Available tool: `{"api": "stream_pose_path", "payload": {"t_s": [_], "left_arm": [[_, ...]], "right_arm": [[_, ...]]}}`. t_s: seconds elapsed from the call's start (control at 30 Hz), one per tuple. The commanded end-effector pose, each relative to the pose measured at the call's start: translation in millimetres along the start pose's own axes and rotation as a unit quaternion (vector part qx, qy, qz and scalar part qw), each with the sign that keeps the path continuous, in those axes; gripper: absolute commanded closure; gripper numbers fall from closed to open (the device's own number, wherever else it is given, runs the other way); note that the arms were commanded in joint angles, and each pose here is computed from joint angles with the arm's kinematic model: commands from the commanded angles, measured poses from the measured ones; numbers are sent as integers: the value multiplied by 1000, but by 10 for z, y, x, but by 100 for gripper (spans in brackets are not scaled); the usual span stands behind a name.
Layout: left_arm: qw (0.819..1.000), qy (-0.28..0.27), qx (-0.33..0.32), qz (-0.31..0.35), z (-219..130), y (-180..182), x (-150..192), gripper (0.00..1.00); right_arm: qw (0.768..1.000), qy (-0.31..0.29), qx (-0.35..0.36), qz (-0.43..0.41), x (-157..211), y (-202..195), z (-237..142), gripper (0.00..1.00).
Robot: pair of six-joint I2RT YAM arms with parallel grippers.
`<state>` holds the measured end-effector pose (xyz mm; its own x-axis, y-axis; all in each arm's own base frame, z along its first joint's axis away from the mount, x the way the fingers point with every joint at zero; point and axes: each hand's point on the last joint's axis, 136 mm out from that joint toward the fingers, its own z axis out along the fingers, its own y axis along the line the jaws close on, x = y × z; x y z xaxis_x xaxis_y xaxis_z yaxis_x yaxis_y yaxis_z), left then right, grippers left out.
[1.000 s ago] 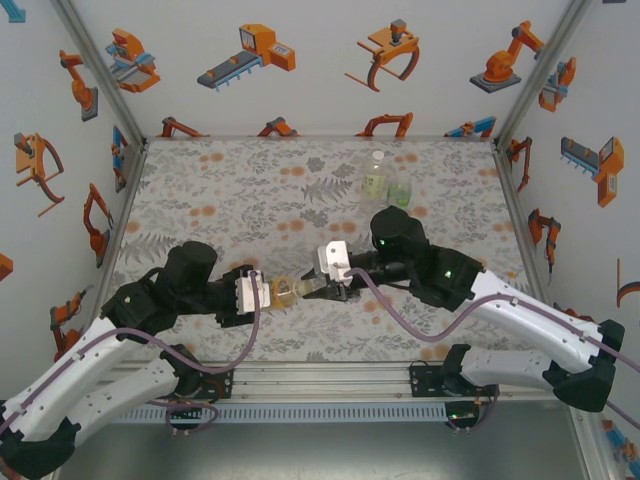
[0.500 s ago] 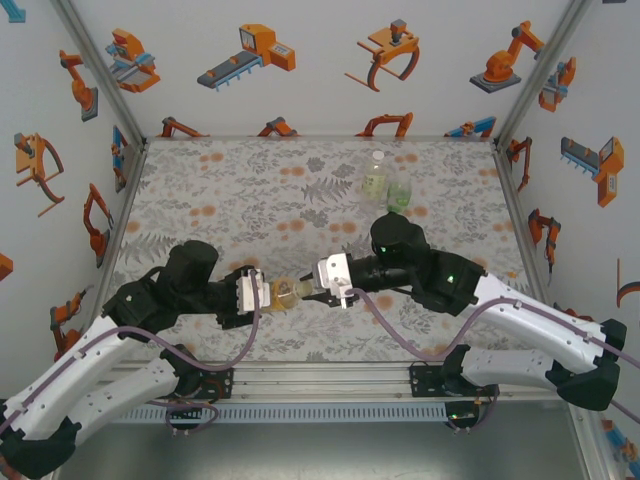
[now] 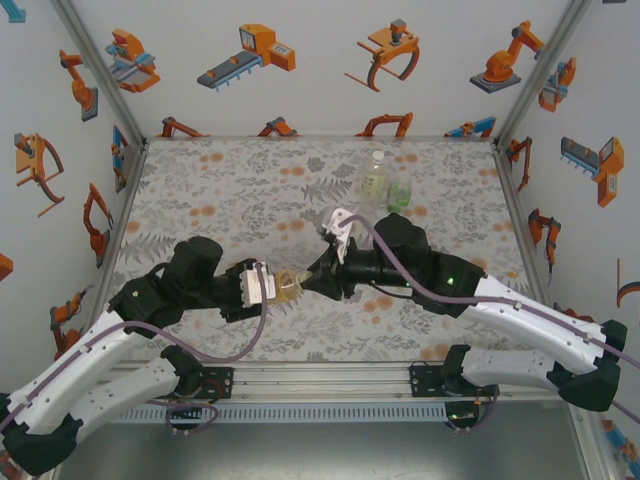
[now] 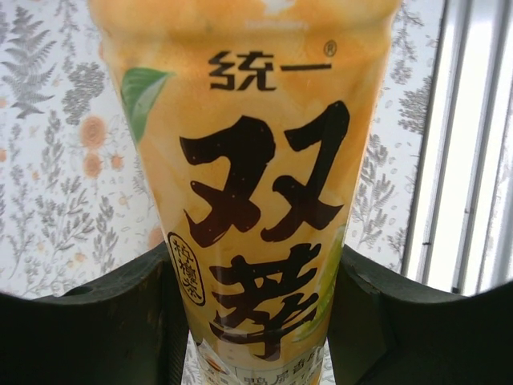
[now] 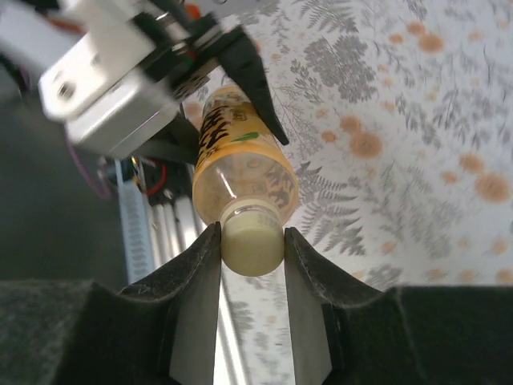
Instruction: Screw on the bottle caps
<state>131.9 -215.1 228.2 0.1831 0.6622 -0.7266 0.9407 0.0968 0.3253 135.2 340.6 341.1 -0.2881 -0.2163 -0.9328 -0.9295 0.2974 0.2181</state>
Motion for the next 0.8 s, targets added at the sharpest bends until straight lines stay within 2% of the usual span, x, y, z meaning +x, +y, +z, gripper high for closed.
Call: {"api": "stream_pose_path", "payload": {"t_s": [0.0,0.07,0.17,0.33,0.43,0.47,0.5,0.6,0.67,0.7,0.77], "left_arm": [[997,-63,-39,22,-22,193,-334,100],[997,-61,-39,24,12,210,-339,100],[997,-60,-44,27,71,243,-340,100],[996,-62,-46,35,152,274,-357,100],[997,-59,-42,39,186,275,-362,100],[997,-57,-41,39,198,273,-352,100],[997,-55,-39,40,206,266,-344,100],[998,-47,-32,40,231,245,-307,100],[998,-40,-27,37,250,224,-273,100],[998,-38,-24,36,258,216,-260,100],[999,-37,-17,33,266,187,-251,100]], "right_arm": [[960,-16,108,258,104,-378,1,100],[929,-18,122,349,214,-459,14,100],[871,-26,142,470,382,-590,36,100],[833,-8,153,532,508,-645,88,100],[835,-8,156,528,498,-653,74,100],[838,-10,159,522,479,-658,49,96],[838,-13,164,520,457,-667,19,91],[866,-21,175,468,327,-689,-74,71],[886,-32,174,430,204,-684,-134,50],[895,-38,172,410,125,-678,-167,44],[914,-48,168,365,-23,-657,-237,38]]}}
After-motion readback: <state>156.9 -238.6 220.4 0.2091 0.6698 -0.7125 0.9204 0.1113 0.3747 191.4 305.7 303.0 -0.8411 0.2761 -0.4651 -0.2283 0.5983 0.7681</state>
